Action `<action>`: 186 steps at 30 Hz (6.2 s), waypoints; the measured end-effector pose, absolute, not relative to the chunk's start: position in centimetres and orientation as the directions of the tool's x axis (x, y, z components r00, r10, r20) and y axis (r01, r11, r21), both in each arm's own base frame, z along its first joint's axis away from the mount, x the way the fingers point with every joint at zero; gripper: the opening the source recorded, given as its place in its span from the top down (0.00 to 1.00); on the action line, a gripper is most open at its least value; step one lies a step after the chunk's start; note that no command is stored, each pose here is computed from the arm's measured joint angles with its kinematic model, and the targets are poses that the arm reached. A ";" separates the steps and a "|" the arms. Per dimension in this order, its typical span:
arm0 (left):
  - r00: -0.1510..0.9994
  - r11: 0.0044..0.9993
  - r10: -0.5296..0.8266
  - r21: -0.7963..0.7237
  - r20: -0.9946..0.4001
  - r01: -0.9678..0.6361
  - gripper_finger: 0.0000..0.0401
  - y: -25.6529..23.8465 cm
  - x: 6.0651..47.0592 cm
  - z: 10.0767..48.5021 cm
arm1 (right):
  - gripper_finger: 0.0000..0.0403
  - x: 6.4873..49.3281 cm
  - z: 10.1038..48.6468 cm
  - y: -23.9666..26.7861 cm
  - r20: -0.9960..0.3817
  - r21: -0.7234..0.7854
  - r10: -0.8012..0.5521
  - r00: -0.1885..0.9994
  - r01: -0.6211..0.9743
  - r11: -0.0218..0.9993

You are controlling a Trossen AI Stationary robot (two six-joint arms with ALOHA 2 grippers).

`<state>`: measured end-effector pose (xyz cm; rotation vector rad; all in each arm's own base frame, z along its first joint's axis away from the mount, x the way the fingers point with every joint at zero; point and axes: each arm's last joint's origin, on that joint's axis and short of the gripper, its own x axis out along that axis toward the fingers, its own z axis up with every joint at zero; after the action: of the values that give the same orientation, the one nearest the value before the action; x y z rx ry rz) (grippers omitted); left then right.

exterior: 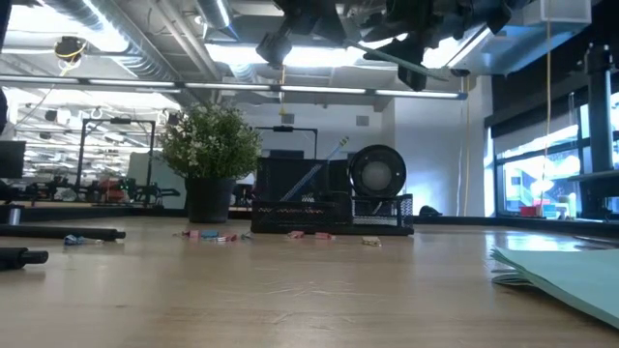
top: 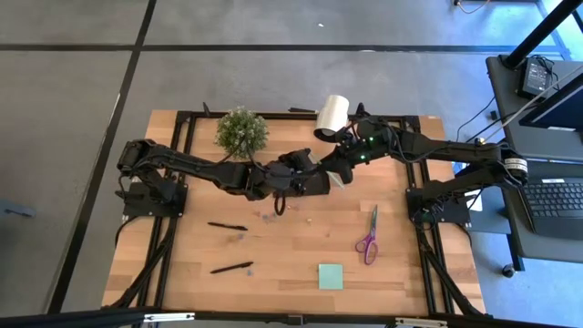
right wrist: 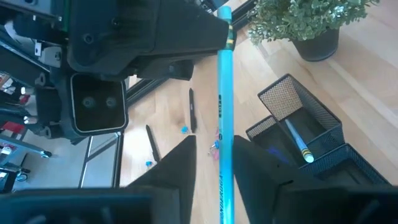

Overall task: Pick and place office supplies into organizer
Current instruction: Put the green pencil into the black desk organizer

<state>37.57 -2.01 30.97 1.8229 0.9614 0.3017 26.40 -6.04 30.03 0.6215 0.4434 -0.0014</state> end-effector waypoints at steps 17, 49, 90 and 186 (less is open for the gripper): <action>0.652 -0.180 0.728 0.858 -0.214 0.482 0.95 -2.0 37.6 31.0 | 0.93 26.4 30.0 -6.0 -0.405 0.543 0.128 0.905 0.126 0.830; 0.529 0.423 0.828 0.827 -0.187 -0.370 0.72 -2.0 37.1 30.7 | 0.93 26.4 30.0 -6.2 -0.410 0.505 0.084 0.908 0.150 0.850; 0.964 0.835 0.253 -0.523 0.084 -0.174 0.72 5.1 32.2 26.0 | 0.94 26.4 30.0 -6.2 -0.410 0.480 0.068 0.910 0.151 0.864; 0.948 0.838 0.260 -0.530 0.184 -0.128 0.70 6.2 32.2 27.5 | 0.93 28.0 30.4 -6.6 -0.285 0.515 0.065 0.956 0.096 0.852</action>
<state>32.21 6.22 27.47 -0.5399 -0.2544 0.2075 28.04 -6.62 30.35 0.5536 0.3000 -0.0168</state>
